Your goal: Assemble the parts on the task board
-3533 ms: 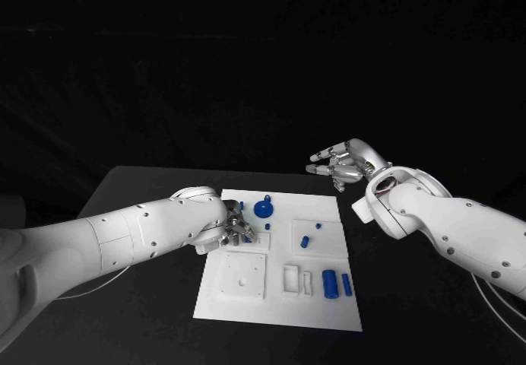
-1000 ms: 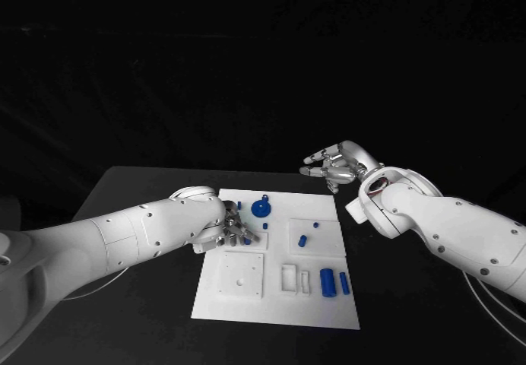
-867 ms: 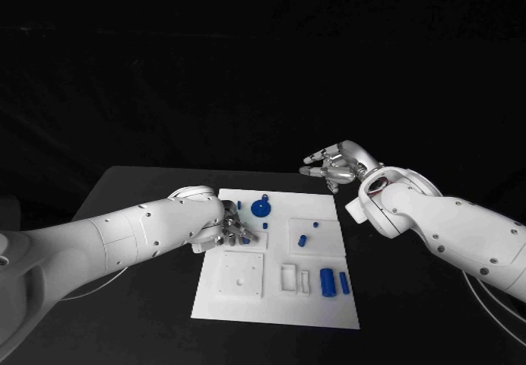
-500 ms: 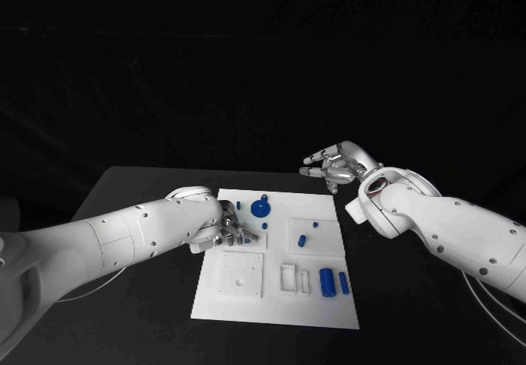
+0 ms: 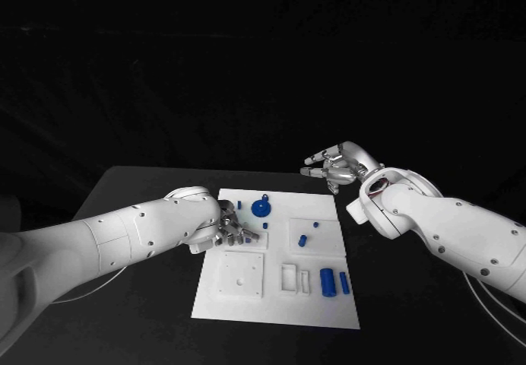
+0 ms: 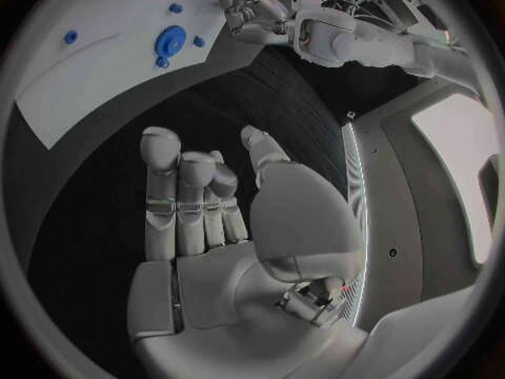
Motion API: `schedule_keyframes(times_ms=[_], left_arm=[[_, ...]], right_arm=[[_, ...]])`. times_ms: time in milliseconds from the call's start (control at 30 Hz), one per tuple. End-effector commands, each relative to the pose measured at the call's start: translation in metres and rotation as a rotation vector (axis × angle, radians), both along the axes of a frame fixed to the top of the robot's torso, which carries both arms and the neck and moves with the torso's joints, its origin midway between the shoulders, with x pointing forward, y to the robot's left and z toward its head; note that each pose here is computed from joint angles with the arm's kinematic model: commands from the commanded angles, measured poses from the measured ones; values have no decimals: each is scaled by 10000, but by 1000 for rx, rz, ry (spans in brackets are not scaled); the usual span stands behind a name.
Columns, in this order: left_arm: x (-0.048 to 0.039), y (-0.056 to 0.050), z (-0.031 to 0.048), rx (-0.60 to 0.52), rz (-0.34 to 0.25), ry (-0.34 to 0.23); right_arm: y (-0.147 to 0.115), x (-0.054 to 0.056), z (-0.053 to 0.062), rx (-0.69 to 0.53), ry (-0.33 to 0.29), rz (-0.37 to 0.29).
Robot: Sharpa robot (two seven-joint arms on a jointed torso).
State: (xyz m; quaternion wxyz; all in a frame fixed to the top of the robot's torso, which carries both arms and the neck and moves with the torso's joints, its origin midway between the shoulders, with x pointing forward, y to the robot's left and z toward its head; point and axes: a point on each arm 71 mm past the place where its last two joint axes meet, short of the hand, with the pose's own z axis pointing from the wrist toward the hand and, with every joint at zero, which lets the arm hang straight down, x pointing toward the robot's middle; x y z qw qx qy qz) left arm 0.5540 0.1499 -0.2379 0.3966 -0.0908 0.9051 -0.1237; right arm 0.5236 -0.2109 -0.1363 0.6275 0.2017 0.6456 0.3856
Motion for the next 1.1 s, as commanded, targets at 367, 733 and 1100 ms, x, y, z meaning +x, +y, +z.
schedule_keyframes(times_ms=[367,733,1100], left_arm=[[-72,89,83,-98,15,-13],[-140,176,212,-157,18,-32],[-225,235,233,-151,-3,5]], right_arm=[[-44,-7,-12,-1,7,0],[-73,-9,-33,-1,14,-4],[-96,-14,-80,0,27,-8]])
